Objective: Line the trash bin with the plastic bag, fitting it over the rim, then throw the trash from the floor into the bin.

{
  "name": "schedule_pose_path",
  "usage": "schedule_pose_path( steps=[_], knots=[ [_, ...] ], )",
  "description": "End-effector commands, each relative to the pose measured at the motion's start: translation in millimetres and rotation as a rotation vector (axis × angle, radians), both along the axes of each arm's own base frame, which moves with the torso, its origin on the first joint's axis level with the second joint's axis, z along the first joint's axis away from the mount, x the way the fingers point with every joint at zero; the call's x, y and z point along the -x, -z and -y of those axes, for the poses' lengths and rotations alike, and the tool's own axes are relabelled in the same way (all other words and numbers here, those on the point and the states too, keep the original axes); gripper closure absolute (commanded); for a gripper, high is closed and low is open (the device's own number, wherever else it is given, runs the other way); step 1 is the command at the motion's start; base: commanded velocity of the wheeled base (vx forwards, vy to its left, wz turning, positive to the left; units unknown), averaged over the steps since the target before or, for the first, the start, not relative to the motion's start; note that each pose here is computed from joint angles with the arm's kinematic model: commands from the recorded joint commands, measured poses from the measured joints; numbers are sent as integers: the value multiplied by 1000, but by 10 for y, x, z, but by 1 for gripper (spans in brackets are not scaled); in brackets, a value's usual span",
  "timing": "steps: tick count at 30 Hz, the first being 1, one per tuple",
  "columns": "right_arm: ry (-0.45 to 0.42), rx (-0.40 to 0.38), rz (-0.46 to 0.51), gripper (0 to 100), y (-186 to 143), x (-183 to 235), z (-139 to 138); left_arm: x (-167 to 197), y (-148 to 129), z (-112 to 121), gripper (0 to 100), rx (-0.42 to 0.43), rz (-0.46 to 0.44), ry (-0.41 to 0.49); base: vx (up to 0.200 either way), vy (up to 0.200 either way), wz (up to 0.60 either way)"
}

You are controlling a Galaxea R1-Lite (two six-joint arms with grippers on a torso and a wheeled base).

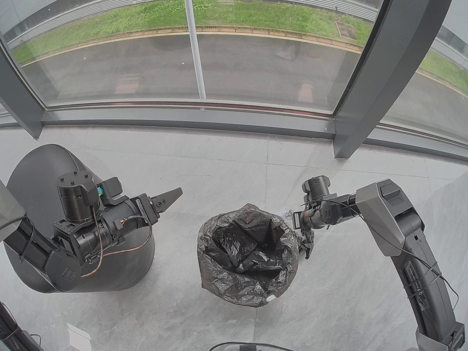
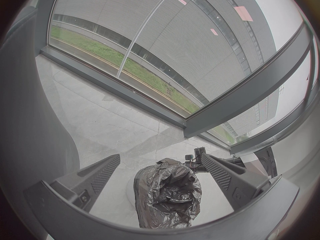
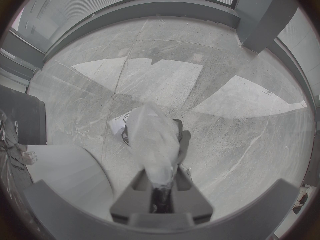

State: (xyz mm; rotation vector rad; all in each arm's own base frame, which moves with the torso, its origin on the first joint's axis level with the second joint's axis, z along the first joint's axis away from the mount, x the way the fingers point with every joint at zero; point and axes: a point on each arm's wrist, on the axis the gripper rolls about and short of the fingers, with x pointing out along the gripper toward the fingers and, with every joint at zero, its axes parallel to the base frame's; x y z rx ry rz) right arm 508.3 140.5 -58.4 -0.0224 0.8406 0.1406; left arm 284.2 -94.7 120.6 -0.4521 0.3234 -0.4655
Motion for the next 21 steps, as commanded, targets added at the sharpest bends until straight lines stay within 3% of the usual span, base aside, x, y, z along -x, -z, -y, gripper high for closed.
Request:
schedule_pose_path(
  steps=[1,5,9,10,12,16,17,21],
  knots=[
    [9,7,-2,100,22,3,1,-5,7,-4,0,0,-1,-3,0,0,0],
    [18,1,11,100,-58,-9,15,-2,6,-9,0,0,-1,-3,0,0,0],
    [90,-10,100,100,-767,19,36,8,-14,-16,0,3,4,-1,0,0,0],
    [90,-10,100,100,-767,19,36,8,-14,-16,0,3,4,-1,0,0,0],
    [121,-14,149,100,-1364,218,36,20,-26,-20,0,3,7,-3,0,0,0],
    [131,-14,219,100,-2156,711,107,57,-88,-32,0,9,26,-3,0,0,0],
    [131,-16,225,100,-2190,731,114,59,-92,-32,0,10,28,-3,0,0,0],
    [111,-50,368,100,-3038,1474,173,143,-210,-58,0,21,64,-1,0,0,0]
  ],
)
